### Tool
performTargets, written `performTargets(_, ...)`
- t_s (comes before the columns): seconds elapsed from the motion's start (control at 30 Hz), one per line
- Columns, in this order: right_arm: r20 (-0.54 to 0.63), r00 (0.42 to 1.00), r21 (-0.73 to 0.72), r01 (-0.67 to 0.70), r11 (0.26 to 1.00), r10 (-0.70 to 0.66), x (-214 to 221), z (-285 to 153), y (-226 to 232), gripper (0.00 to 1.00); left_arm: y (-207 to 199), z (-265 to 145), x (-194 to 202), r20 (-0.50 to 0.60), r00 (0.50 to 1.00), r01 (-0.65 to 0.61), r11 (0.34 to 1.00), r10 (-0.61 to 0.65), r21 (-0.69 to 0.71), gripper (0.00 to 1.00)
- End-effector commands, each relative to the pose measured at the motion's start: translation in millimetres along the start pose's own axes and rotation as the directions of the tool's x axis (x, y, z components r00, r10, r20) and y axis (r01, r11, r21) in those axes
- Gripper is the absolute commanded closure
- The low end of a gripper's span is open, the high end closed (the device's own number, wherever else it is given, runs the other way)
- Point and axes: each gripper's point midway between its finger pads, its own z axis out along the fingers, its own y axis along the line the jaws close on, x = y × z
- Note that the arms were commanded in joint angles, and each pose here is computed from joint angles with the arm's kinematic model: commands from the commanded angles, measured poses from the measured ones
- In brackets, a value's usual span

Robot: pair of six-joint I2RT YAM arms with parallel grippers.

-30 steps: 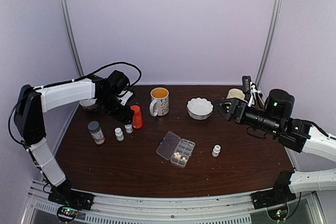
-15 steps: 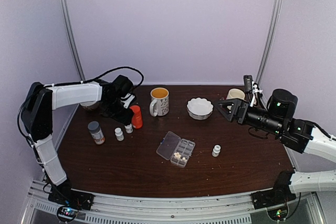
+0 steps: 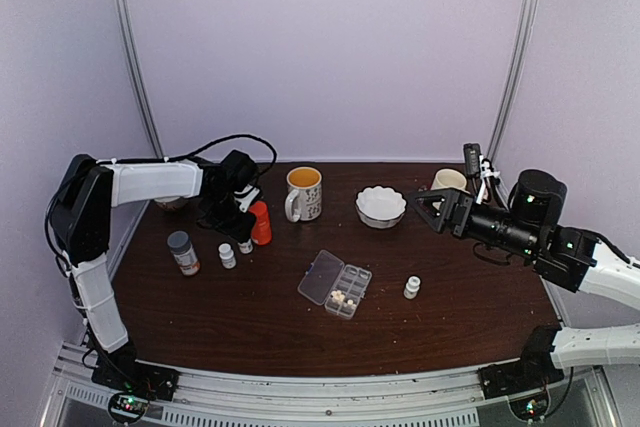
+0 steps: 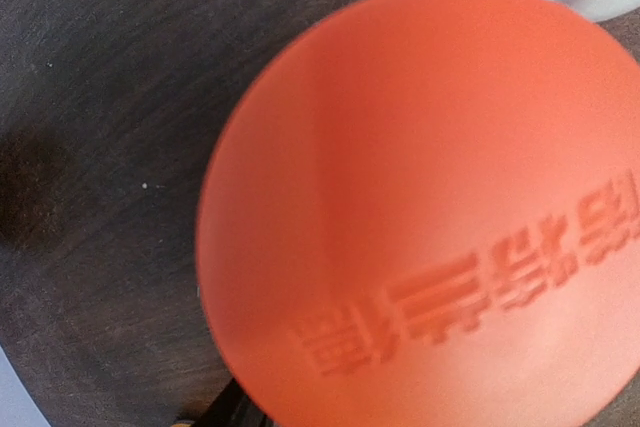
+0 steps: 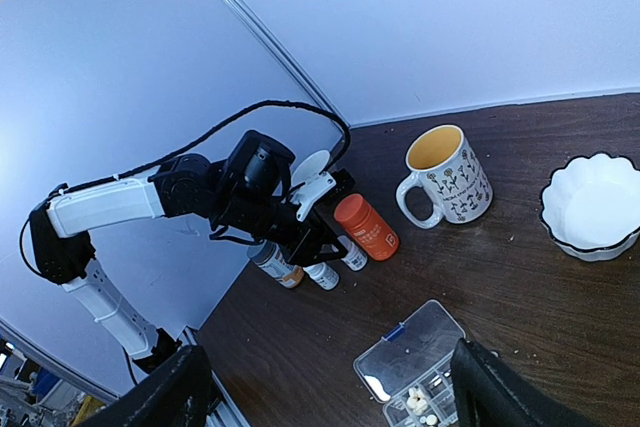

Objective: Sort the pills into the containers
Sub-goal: Pick up the pill bottle from the center of the board, then pass from the left arm to the right

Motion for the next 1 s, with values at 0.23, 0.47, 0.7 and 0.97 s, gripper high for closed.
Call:
performTargets(0.23,-0.003,1.000,-0.002,0.019,1.000,-0.019,-1.1,1.6,0.1,0.14,-8.4,2.2,-8.4,0.011,1.000,0.009,0.999,-0.010,0.044,0.75)
performTargets(0.47,-0.023,1.000,0.009,0.018,1.000,-0.018,8.3,6.4,-7.3,0.14,-6.3,-37.6,2.1,0.001,1.000,0.025,0.999,-0.025,0.035,0.80)
performTargets(0.7,-0.037,0.999,-0.011,0.015,1.000,-0.016,10.0,9.9,-3.5,0.14,-36.8,-117.7,1.4,0.100,0.994,0.027,0.975,-0.050,0.221,0.81)
performTargets(0.97,-0.063,0.998,-0.134,-0.030,0.991,0.022,9.3,17.7,21.1,0.14,-83.5,-221.5,-25.1,0.259,0.953,-0.020,0.823,-0.155,0.567,0.81)
